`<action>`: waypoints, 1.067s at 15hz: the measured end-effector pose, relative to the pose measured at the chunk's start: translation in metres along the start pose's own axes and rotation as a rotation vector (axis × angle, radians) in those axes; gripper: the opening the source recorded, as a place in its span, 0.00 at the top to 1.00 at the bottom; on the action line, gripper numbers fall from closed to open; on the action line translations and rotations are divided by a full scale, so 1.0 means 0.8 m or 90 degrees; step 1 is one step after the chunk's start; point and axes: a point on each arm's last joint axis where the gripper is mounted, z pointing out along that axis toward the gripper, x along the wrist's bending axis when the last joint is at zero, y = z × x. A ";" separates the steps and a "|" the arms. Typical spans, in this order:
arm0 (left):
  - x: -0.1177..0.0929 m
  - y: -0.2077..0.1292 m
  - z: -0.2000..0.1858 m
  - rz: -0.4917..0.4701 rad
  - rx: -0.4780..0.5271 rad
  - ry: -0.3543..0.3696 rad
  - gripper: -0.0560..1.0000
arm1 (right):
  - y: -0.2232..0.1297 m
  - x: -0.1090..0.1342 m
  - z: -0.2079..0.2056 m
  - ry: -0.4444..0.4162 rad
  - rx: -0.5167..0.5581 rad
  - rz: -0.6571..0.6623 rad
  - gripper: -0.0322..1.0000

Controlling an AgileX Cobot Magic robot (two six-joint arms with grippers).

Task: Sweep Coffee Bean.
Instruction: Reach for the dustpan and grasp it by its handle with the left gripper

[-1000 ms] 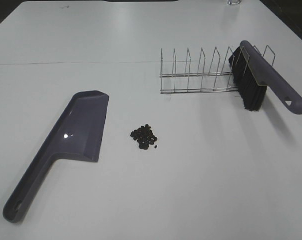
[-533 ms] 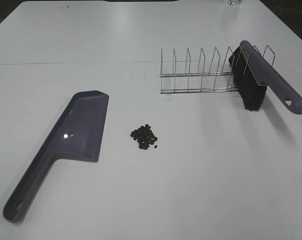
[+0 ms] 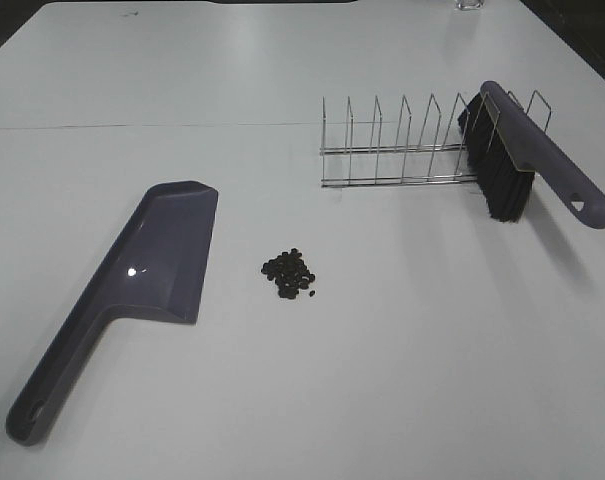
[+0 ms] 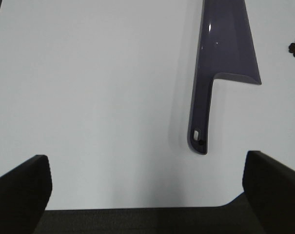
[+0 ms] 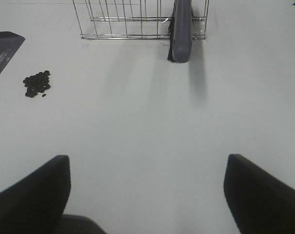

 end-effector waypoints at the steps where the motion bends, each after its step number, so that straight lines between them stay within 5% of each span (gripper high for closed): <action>1: 0.001 0.029 0.023 -0.004 0.069 0.002 0.01 | 0.000 0.000 0.000 0.000 0.000 0.000 0.23; 9: 0.007 0.068 0.119 0.032 0.263 0.049 0.01 | 0.000 0.000 0.000 0.000 0.000 0.000 0.23; 16: -0.066 0.066 0.298 0.055 0.338 0.013 0.01 | 0.000 0.000 0.000 0.001 0.000 0.001 0.23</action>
